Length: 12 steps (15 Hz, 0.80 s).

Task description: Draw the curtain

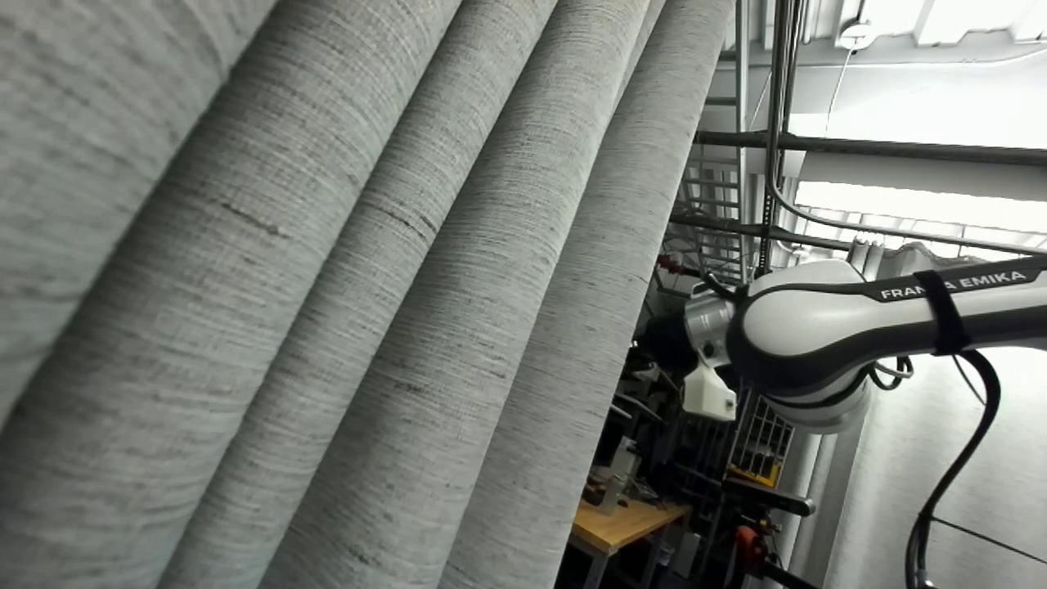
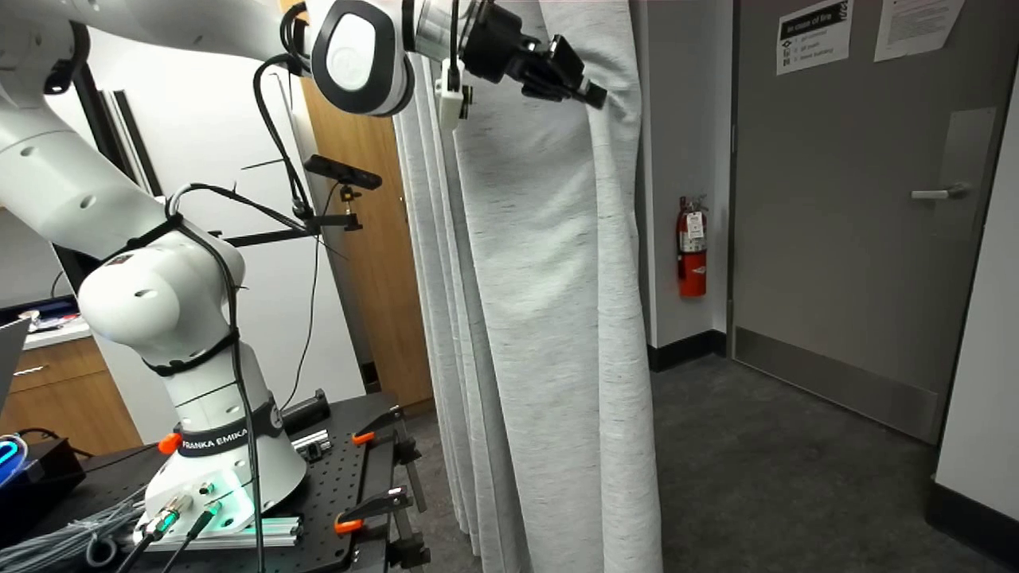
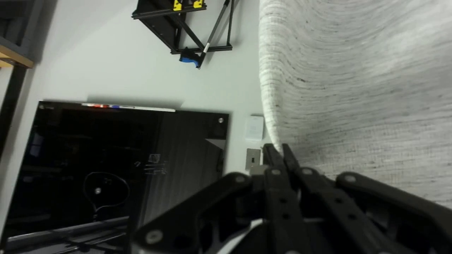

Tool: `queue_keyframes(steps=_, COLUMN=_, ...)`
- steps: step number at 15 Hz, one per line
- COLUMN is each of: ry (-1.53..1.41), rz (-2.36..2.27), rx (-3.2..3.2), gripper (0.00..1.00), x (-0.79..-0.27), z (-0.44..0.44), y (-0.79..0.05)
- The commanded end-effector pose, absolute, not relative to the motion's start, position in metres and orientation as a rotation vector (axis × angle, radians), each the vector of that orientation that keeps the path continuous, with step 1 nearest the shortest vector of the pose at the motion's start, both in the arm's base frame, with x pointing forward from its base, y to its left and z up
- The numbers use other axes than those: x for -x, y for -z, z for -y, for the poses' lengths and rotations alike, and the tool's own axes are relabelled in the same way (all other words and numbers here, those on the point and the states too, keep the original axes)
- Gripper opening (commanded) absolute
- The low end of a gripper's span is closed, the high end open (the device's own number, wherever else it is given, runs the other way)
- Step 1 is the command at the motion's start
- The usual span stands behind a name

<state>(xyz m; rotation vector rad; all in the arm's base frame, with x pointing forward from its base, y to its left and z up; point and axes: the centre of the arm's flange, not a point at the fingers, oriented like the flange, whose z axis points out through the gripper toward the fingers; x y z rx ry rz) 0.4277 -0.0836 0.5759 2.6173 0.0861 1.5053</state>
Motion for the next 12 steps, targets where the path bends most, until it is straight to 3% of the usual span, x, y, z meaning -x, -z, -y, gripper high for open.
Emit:
queue_keyframes(steps=1, ry=-1.564, rz=0.083, rx=-2.550, gripper=0.01, x=-0.416, z=0.142, y=-0.618)
queue_keyframes(steps=12, ry=-1.570, rz=0.778, rx=-2.240, gripper=0.01, x=-0.331, z=0.381, y=-0.716)
